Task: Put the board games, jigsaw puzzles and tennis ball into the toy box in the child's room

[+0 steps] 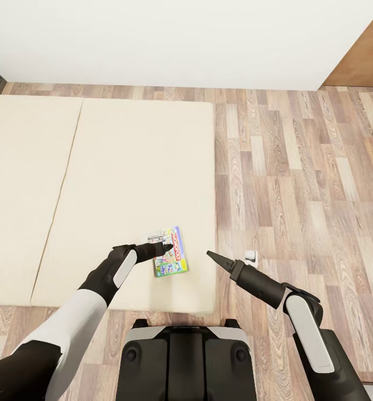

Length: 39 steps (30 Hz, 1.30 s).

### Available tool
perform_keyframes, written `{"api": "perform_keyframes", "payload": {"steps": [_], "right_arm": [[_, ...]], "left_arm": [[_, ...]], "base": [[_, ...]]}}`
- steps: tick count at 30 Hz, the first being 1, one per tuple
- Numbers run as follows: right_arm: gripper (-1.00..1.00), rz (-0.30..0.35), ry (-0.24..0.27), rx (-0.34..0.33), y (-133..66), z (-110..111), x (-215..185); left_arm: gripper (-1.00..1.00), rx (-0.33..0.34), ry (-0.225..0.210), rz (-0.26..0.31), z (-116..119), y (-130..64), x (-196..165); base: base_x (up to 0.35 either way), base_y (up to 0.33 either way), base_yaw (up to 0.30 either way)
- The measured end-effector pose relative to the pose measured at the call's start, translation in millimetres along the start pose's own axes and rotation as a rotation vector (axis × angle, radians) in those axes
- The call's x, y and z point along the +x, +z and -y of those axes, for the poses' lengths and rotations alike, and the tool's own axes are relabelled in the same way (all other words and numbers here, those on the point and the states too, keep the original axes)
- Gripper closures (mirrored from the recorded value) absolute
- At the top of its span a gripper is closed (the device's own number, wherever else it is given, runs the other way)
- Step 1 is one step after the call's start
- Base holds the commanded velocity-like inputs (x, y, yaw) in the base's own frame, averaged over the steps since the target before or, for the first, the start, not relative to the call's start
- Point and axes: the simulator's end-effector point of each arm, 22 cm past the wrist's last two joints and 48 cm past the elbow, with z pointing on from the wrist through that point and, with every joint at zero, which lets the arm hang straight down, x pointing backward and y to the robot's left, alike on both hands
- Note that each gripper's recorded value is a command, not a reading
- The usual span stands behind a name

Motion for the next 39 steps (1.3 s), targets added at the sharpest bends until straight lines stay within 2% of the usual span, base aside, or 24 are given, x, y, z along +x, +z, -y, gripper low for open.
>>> {"api": "perform_keyframes", "payload": {"steps": [13,39], "right_arm": [[-1.00,0.000,0.000,0.000,0.0,0.0,-0.1],[-1.00,0.000,0.000,0.000,0.0,0.0,0.0]], "left_arm": [[-1.00,-0.001,-0.002,0.001,-1.7,-0.5,-0.5],[-1.00,-0.001,-0.002,0.001,-2.0,-0.6,-0.6]], "base": [[0.000,-0.011,0.000],[0.000,-0.147,0.000]]}}
